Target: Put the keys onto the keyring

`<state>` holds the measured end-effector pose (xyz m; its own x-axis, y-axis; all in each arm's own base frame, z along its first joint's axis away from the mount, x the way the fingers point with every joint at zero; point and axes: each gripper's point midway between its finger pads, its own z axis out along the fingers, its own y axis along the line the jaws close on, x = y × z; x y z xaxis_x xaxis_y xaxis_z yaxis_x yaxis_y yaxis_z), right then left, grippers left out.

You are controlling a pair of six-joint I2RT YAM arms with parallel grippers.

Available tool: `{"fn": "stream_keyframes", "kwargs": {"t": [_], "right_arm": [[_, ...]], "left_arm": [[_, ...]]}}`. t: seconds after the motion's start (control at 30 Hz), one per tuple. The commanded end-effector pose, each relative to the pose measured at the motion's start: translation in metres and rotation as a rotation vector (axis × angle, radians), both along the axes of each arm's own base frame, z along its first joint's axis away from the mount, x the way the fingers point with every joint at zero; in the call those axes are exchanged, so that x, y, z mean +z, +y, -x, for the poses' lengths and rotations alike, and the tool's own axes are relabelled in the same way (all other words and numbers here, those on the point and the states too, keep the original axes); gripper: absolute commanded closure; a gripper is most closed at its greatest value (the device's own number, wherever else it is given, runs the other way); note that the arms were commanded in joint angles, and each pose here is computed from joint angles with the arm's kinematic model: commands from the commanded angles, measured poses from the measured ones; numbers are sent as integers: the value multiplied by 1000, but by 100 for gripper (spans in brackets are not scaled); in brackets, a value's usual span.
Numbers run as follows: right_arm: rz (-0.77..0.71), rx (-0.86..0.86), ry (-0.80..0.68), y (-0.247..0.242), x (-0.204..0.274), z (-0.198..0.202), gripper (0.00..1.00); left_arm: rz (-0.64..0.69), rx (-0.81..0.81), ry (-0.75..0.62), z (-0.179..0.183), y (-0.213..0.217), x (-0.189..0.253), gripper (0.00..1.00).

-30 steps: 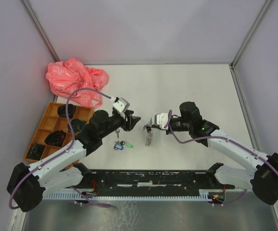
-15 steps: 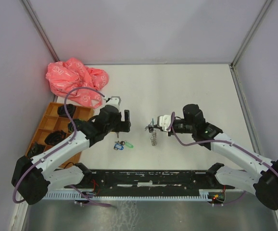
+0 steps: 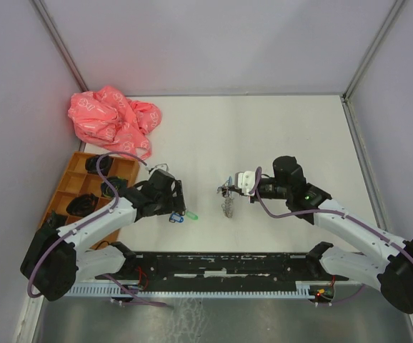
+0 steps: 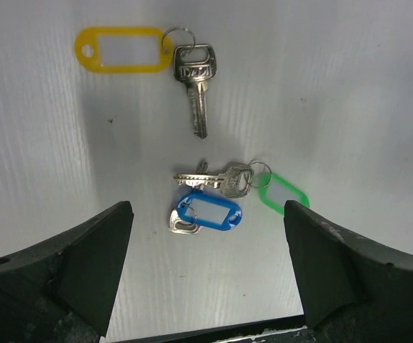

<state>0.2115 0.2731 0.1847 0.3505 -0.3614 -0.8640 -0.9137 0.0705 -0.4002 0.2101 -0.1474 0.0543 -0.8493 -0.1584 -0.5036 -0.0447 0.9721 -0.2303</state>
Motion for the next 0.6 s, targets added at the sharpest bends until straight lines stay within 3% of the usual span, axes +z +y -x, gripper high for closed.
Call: {"fn": "stream_keyframes", "kwargs": {"t": [0.0, 0.17, 0.43, 0.57], "right_arm": [[-86, 28, -67, 8, 29, 0, 99], [-84, 27, -63, 8, 28, 0, 99], [-82, 25, -59, 9, 26, -1, 99], [-76, 16, -61, 8, 25, -2, 99]], "left_arm": [[28, 81, 23, 1, 1, 1, 9], [-25, 53, 52, -7, -2, -6, 16], [-178, 78, -3, -61, 4, 5, 34], [-215, 97, 15, -77, 15, -1, 36]]}}
